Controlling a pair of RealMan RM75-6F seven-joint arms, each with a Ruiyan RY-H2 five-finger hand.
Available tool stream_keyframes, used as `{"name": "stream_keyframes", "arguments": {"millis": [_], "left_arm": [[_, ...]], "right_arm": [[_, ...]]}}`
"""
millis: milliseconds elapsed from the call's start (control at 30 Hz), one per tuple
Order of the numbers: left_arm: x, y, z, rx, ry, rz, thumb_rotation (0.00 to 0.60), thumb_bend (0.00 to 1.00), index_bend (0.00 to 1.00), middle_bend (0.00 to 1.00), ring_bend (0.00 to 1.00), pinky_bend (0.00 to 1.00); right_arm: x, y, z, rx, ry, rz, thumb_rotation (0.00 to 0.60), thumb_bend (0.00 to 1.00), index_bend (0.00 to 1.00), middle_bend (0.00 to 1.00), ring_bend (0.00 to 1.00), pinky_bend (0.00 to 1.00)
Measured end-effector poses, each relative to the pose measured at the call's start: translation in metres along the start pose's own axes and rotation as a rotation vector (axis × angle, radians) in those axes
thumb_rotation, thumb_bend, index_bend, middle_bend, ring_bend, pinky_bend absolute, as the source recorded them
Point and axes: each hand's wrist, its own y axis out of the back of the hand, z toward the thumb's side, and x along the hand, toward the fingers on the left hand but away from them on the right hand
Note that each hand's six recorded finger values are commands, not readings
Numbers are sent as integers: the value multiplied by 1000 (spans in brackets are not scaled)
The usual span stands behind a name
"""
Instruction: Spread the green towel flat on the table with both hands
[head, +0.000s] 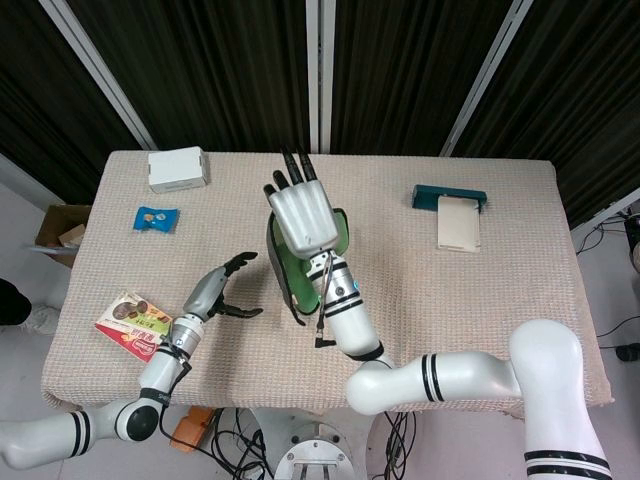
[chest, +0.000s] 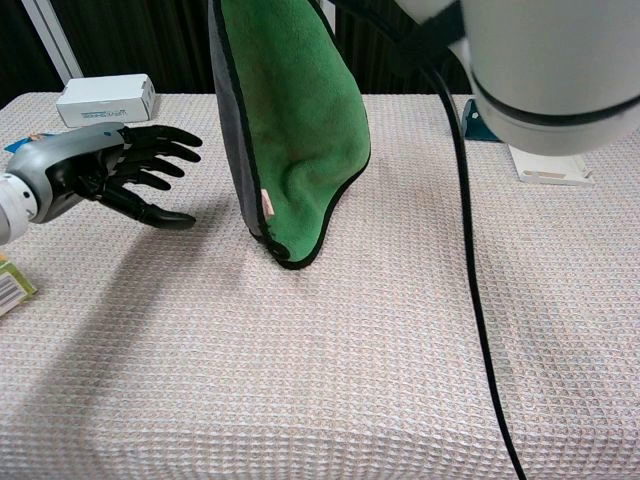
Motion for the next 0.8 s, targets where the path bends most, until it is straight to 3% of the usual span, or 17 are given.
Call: {"name": "stream_keyframes", "arguments": {"millis": [100, 400, 800], "left_arm": [[3, 2, 7, 4, 2, 3, 563, 19, 137, 120, 137, 173], [10, 9, 31, -30, 3, 5, 375, 0, 133, 120, 138, 178], [40, -16, 51, 62, 37, 21, 345, 0, 75, 119, 137, 177]], "right_arm": [[-5, 11, 2, 8, -53, -33, 600, 581, 847, 325, 31, 0], [-12, 30, -6, 121, -189, -90, 600, 581, 847, 326, 34, 0], [-15, 20, 7, 144, -220, -80, 600, 581, 847, 326, 35, 0]]}}
